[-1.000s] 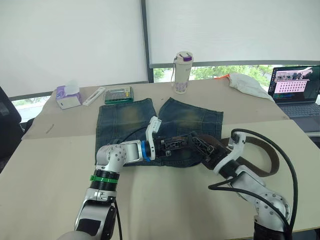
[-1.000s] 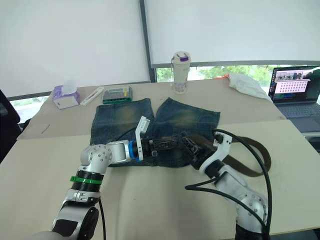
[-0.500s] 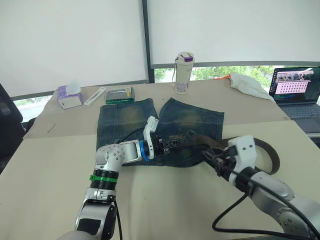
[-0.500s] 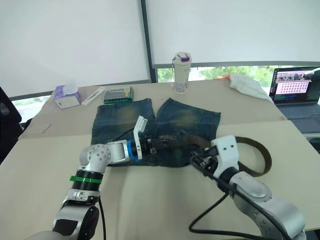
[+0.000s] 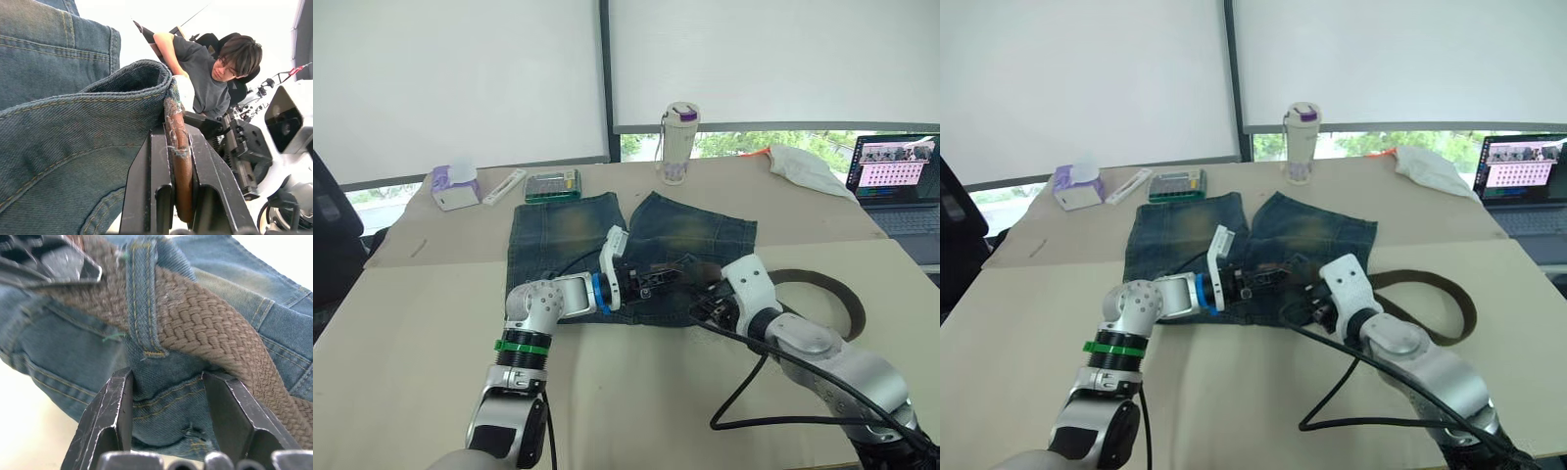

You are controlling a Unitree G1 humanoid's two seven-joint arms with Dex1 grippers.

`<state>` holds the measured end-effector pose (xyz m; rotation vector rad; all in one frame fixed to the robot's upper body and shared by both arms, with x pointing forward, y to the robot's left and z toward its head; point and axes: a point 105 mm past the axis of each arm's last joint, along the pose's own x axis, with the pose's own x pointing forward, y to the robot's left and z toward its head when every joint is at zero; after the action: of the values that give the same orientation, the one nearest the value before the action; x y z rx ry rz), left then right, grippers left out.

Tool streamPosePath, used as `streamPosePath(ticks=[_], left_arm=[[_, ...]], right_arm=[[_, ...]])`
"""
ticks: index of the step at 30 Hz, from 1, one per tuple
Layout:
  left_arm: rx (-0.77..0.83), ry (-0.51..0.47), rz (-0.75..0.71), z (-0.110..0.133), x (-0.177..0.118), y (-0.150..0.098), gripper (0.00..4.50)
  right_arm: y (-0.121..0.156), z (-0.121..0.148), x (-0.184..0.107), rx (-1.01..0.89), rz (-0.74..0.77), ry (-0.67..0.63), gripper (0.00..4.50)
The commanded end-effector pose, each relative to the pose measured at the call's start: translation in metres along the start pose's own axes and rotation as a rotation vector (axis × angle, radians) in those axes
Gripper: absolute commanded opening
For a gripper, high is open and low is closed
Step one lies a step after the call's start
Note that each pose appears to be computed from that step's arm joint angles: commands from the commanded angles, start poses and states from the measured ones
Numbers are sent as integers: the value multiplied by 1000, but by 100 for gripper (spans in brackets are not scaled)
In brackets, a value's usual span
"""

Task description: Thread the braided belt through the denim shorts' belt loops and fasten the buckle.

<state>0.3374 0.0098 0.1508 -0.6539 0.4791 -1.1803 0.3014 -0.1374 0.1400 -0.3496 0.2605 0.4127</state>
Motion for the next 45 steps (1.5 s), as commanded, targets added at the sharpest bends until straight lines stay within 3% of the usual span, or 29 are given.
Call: streamPosePath(ticks=[1, 7, 8, 14, 23, 27, 31, 35, 38, 45], left_arm=[[26, -39, -40, 13, 2, -14, 0], [15, -32, -41, 10, 3, -16, 0], [16, -30, -42, 10, 3, -16, 0], [21, 1, -60, 6, 7, -20, 0], [-5, 146, -74, -22, 24, -26, 0], [-13, 218, -37, -38, 24, -19, 0], [-46, 193, -1, -32, 11, -11, 0], [-37, 192, 51, -26, -15, 2, 0], [-49, 179, 97, -24, -29, 13, 0], [-82, 140, 69, -20, -41, 9, 0]], right_arm=[[-4, 9, -1, -32, -27, -27, 245], [2, 8, 2, -45, -23, -17, 245], [2, 8, 3, -44, -23, -17, 193], [-2, 3, -2, -14, -85, -11, 4], [-1, -19, -56, 128, -224, 55, 4], [-5, -31, -63, 270, -307, 92, 4], [-17, -56, -79, 276, -377, 194, 4], [-45, -63, -95, 314, -479, 194, 4], [-51, -63, -98, 356, -477, 171, 4], [-55, -64, -98, 325, -427, 175, 4]])
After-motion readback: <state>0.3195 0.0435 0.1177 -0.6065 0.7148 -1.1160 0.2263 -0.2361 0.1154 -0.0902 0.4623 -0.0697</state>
